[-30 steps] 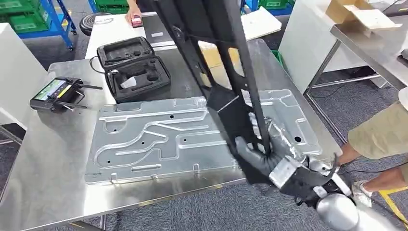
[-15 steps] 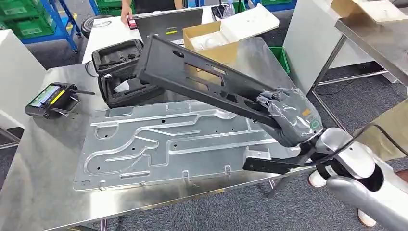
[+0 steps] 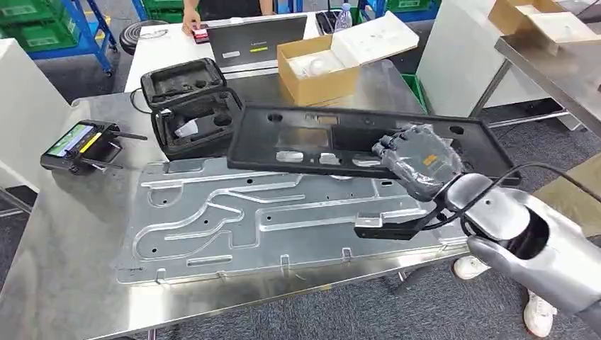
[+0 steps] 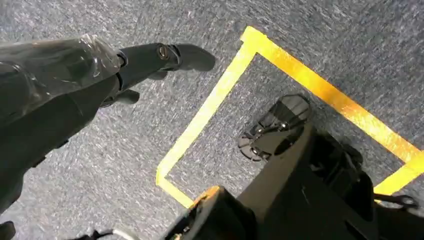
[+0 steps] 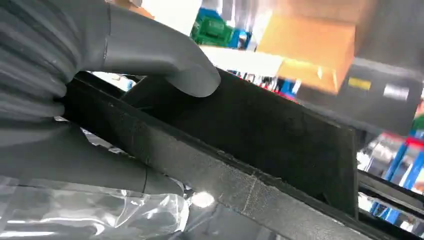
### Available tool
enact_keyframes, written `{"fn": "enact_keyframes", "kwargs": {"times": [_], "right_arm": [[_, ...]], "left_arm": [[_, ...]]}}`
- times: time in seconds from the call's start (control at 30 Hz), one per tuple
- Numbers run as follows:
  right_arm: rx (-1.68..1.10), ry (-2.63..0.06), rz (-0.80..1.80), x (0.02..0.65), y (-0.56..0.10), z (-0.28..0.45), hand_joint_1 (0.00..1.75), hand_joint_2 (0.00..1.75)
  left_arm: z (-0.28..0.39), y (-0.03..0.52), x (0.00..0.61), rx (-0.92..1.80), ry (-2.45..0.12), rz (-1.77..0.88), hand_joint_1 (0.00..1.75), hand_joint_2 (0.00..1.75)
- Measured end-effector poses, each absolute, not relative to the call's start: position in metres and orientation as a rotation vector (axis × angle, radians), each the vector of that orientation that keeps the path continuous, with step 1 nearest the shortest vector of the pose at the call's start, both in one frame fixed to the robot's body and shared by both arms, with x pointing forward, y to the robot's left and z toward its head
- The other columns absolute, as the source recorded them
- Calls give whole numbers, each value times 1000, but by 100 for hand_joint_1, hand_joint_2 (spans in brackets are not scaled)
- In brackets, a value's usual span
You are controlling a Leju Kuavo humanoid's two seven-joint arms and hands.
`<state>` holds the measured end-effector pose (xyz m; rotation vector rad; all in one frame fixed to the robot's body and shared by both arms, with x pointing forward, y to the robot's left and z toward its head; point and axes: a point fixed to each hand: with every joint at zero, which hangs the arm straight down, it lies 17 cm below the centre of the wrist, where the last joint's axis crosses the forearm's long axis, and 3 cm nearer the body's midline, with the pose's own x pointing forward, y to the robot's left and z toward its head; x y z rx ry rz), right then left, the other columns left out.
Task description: Take the parts from the cabinet and place them on the table.
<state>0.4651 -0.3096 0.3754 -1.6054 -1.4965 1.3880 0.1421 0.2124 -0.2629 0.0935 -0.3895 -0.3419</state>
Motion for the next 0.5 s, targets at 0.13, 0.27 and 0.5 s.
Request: {"fn": "enact_keyframes", "kwargs": {"times": [0.13,0.27,0.5], "right_arm": [[-1598,-1473,1422,484,-309,359,175,175],[-1558,-1439,1467,499,-304,334,175,175],[-1472,-1456,1521,511,-281,302,0,0]], "left_arm": [[-262,208,143,86,-386,-374,0,175],[-261,205,147,84,-391,-398,0,175],[-257,205,162,96,-418,-420,0,175]]}}
